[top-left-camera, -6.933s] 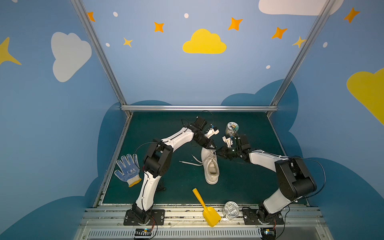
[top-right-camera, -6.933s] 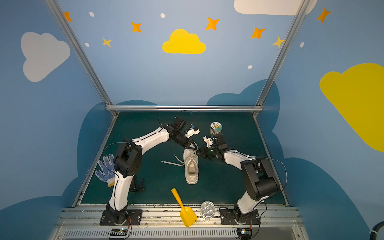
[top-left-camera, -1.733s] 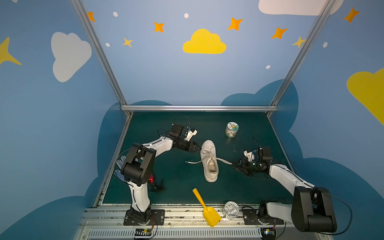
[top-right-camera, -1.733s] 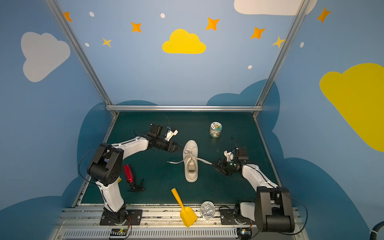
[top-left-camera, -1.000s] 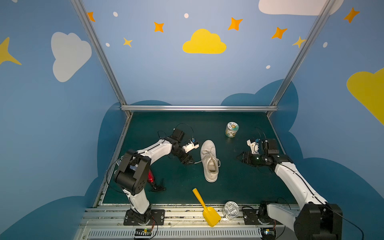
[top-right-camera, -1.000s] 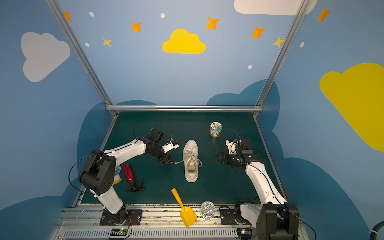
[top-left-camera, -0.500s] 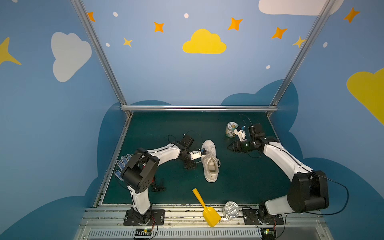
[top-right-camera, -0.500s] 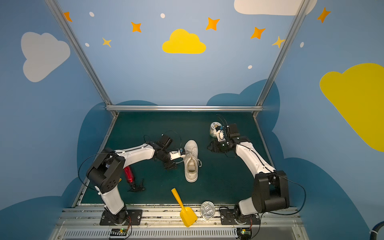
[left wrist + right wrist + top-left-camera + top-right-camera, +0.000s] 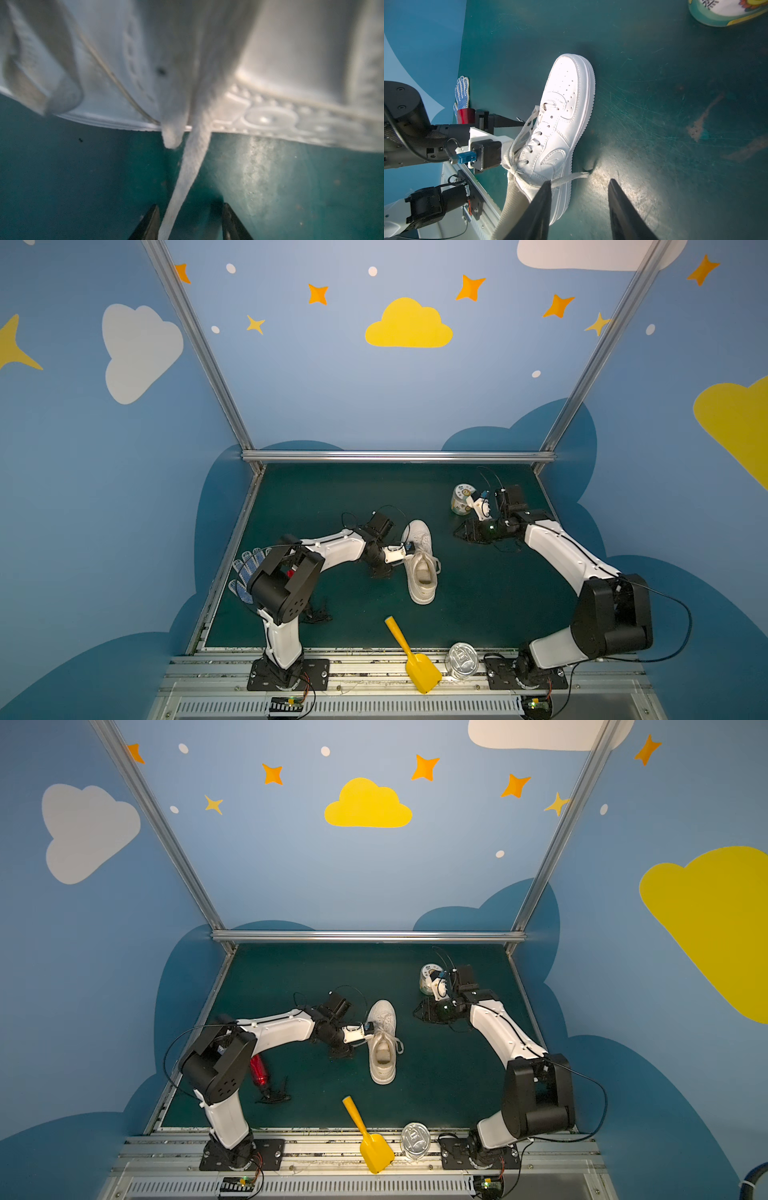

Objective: Tie the shoes

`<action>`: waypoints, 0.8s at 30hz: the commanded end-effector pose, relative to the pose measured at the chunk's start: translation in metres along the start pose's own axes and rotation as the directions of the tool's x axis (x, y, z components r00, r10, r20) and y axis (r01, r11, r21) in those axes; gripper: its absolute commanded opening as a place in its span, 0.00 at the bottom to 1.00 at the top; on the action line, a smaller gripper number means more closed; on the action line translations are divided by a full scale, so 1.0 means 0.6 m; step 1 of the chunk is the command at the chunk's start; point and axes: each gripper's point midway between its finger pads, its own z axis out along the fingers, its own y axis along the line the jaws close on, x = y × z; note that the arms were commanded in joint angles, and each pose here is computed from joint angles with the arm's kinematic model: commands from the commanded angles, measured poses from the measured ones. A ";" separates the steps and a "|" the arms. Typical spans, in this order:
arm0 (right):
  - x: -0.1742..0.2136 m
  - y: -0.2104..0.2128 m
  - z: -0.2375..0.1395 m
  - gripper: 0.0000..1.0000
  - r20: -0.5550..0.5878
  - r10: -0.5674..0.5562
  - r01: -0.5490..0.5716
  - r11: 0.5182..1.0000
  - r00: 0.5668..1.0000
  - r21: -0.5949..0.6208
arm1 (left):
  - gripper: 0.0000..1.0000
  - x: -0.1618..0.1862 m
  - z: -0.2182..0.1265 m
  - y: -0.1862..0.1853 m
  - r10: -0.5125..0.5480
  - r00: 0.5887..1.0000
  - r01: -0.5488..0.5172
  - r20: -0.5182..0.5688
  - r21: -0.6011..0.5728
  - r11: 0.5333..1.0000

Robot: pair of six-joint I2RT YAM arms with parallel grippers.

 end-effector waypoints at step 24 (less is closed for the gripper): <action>-0.022 0.020 -0.001 0.44 -0.048 -0.010 0.008 0.999 0.999 -0.048 | 0.61 -0.053 -0.042 0.002 -0.489 0.758 0.513 0.432 0.069 0.856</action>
